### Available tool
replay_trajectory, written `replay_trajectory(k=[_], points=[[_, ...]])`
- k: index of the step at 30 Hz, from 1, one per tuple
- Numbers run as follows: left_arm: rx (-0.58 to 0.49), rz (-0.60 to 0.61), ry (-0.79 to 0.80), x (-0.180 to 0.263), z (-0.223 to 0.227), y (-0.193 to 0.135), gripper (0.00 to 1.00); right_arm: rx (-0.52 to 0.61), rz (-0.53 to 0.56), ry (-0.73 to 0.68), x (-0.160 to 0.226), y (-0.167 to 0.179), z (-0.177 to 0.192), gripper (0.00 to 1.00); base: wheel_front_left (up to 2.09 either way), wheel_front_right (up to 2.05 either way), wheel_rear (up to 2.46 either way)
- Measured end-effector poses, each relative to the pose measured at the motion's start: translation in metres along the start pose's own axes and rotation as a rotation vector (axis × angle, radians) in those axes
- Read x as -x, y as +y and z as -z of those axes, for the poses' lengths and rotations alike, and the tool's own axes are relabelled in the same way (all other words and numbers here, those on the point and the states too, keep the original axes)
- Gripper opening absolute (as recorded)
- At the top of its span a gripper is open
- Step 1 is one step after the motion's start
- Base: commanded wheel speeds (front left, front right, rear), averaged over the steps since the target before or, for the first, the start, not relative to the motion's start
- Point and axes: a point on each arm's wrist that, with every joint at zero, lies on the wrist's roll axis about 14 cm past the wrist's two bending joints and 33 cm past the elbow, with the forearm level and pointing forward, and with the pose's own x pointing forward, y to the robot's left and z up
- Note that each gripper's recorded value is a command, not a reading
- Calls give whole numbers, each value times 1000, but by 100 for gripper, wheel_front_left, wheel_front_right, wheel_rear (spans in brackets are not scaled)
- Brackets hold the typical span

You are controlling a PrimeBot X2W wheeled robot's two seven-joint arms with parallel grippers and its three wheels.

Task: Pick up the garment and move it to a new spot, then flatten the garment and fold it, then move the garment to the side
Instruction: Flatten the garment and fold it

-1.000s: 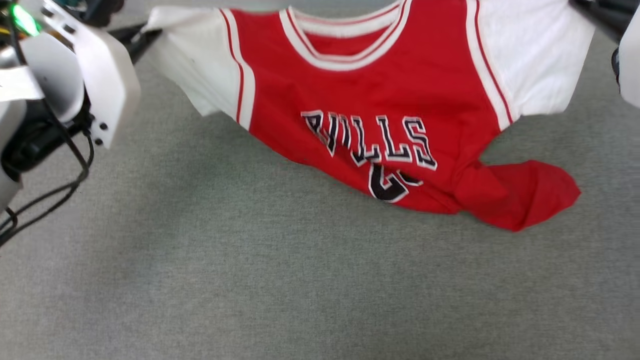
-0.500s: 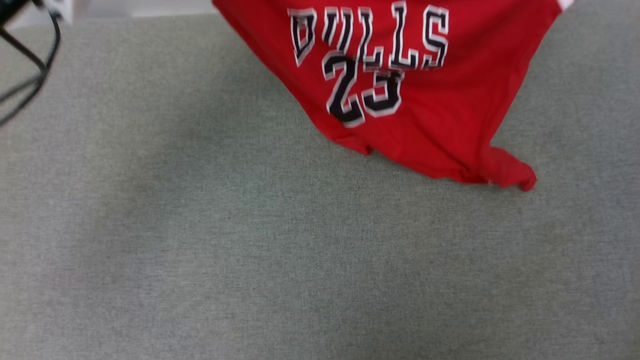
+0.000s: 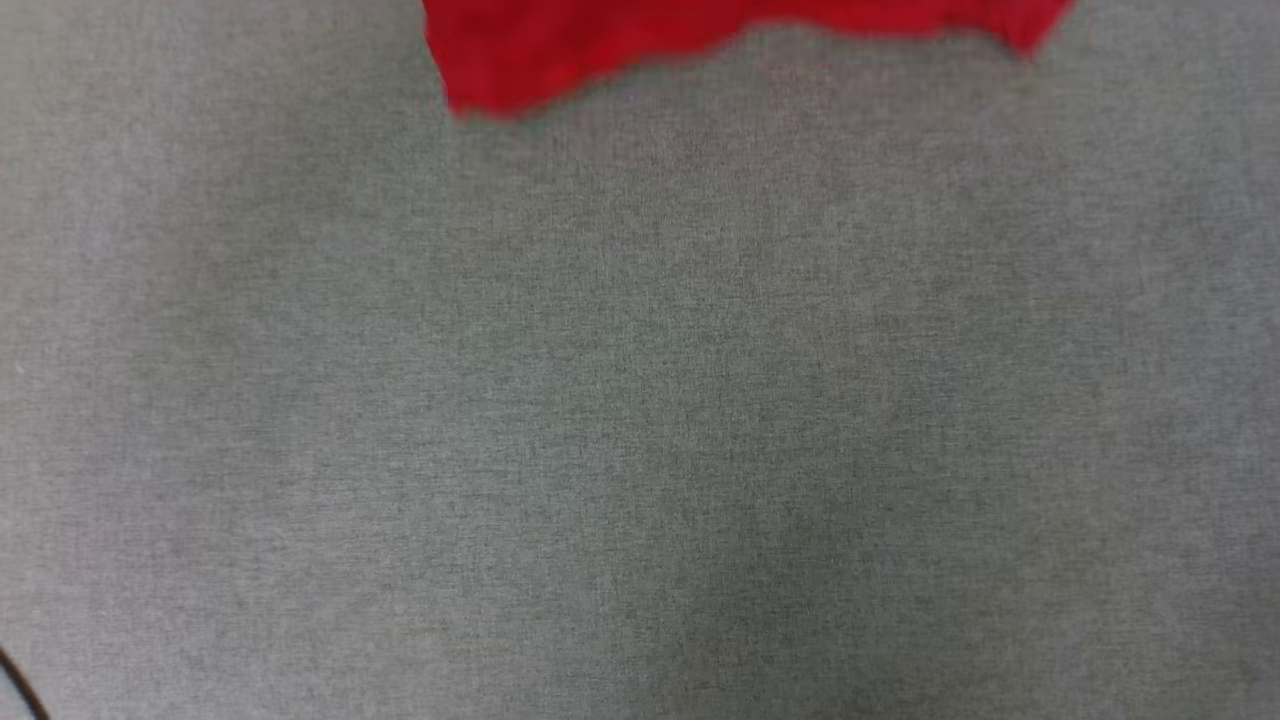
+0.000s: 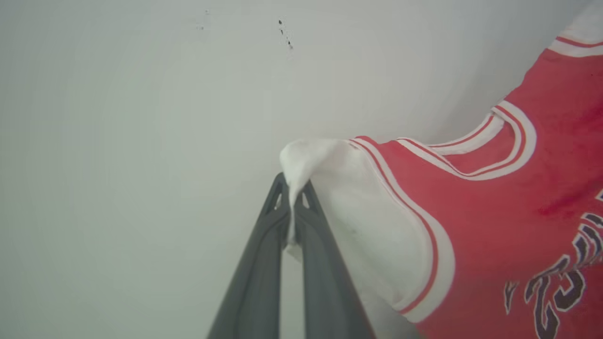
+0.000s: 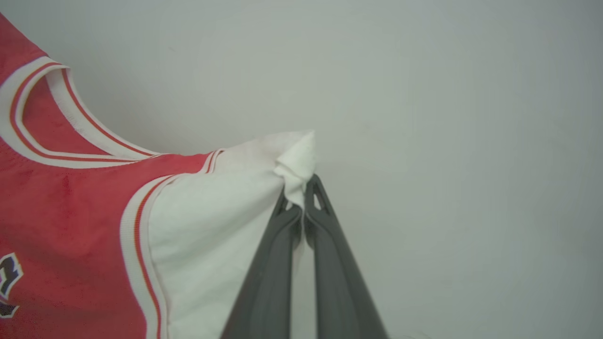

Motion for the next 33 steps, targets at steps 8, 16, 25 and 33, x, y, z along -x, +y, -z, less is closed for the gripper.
replay_trajectory(k=[8, 16, 25, 33], points=[[33, -65, -99, -19, -18, 24, 0, 5, 19, -88, -22, 2, -24, 0, 0, 0, 0], [55, -45, -22, -30, 38, 10, 0, -16, -47, -56, -41, 38, 20, 0, 0, 0, 0], [124, 29, 69, -9, 118, -30, 0, -101, -161, 54, -23, 93, 98, 0, 0, 0, 0], [224, 78, 204, 59, 196, -77, 0, -180, -290, 142, 31, 147, 153, 0, 0, 0, 0]])
